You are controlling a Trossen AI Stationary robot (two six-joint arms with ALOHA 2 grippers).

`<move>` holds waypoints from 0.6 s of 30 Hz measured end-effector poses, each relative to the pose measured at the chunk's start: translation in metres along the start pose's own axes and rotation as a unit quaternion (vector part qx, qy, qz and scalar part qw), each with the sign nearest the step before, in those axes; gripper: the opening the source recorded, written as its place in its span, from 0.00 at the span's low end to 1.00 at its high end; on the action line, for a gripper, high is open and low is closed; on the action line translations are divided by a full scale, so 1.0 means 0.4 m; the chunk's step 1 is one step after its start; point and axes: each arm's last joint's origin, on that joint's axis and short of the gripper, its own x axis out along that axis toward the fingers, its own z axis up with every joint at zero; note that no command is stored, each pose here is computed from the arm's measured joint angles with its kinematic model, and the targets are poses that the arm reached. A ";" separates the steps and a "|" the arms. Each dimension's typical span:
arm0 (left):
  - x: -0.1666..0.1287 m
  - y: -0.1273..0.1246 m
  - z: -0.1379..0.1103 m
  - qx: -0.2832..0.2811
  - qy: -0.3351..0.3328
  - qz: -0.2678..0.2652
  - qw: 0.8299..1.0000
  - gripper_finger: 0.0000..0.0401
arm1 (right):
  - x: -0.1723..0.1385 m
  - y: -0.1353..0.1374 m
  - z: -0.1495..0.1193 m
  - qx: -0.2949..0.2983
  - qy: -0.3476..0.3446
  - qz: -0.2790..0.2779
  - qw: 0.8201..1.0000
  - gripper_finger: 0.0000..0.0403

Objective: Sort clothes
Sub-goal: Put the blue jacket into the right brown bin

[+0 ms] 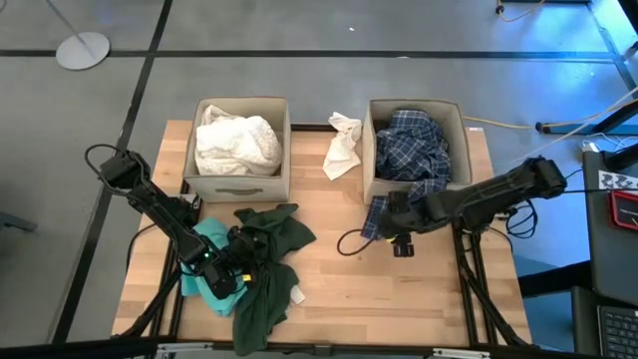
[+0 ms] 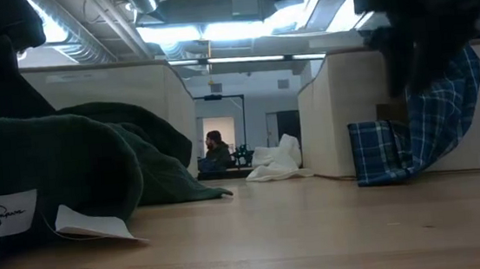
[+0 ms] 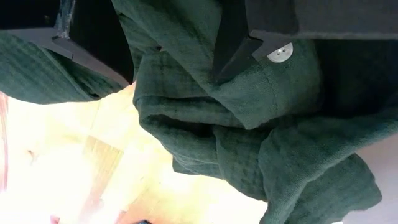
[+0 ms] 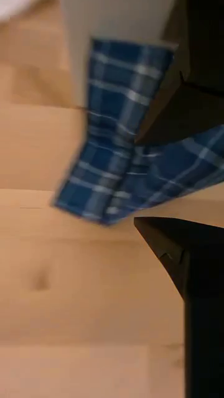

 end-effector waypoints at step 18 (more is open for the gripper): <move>0.000 0.001 0.003 0.010 -0.019 0.008 1.000 0.52 | 0.147 0.014 -0.009 -0.110 0.171 -0.105 0.973 0.50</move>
